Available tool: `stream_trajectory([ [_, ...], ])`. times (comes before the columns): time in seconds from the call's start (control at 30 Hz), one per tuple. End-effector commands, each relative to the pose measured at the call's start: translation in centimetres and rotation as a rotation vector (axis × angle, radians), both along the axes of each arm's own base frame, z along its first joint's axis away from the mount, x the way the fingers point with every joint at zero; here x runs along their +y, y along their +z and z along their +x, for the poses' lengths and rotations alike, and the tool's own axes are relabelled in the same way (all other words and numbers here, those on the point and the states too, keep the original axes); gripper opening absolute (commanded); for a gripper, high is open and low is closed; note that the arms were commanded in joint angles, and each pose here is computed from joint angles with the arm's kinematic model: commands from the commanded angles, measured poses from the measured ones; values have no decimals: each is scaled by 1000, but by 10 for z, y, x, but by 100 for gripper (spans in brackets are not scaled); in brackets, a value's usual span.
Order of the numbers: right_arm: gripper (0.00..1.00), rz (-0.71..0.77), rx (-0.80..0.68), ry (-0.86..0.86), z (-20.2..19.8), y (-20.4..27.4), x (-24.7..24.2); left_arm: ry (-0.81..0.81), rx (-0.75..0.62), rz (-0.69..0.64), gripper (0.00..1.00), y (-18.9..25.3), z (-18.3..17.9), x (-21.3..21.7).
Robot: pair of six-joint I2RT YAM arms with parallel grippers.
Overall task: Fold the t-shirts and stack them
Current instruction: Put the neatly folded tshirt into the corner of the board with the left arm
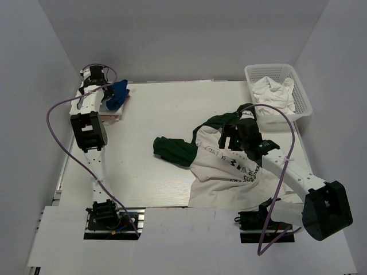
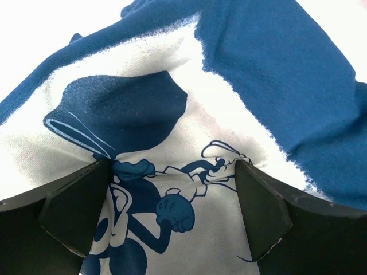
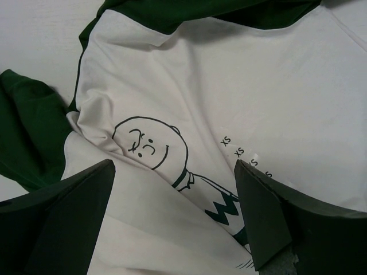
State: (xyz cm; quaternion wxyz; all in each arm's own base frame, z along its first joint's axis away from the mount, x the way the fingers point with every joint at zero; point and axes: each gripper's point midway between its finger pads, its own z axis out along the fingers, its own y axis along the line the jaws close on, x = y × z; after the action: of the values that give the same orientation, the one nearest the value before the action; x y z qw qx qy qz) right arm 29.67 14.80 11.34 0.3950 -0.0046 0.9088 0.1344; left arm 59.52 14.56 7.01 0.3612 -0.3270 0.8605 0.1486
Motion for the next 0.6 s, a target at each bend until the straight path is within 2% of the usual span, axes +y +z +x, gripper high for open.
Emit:
stream_trajectory([
  [0.0, 90, -10, -40, -13, 11, 9, -1, -74, -65, -23, 100, 46, 3, -8],
  [0.07, 90, -10, -36, -12, 13, 13, 0, -111, -116, -51, 100, 71, 3, -17],
  [0.1, 90, -1, -38, -14, 12, 14, 1, -131, -186, -54, 100, 108, 1, -22],
  [0.13, 90, 1, -35, -15, 10, 13, 0, -203, -218, -94, 100, 123, 1, -40],
  [0.17, 90, 10, -21, -27, 8, 12, 0, -249, -204, -121, 100, 123, -8, -50],
  [0.2, 90, 14, -12, -33, 5, 10, -1, -308, -241, -139, 100, 137, -8, -66],
  [0.23, 90, 7, 12, -45, 0, 3, -5, -369, -258, -191, 100, 149, -26, -83],
  [0.3, 90, 12, 53, -91, -7, -5, -10, -471, -300, -251, 100, 155, -37, -116],
  [0.33, 90, -28, 102, -129, -15, -19, -22, -504, -238, -340, 100, 118, -59, -138],
  [0.37, 90, -29, 118, -177, -17, -23, -27, -560, -277, -377, 100, 131, -72, -160],
  [0.4, 90, -46, 137, -196, -20, -29, -32, -606, -276, -431, 100, 123, -83, -178],
  [0.43, 90, -60, 155, -212, -21, -33, -38, -656, -237, -510, 100, 96, -103, -200],
  [0.5, 90, -66, 158, -220, -19, -35, -41, -749, -179, -568, 100, 74, -137, -243],
  [0.57, 90, -75, 184, -232, -18, -41, -44, -803, -131, -559, 100, 64, -158, -276],
])
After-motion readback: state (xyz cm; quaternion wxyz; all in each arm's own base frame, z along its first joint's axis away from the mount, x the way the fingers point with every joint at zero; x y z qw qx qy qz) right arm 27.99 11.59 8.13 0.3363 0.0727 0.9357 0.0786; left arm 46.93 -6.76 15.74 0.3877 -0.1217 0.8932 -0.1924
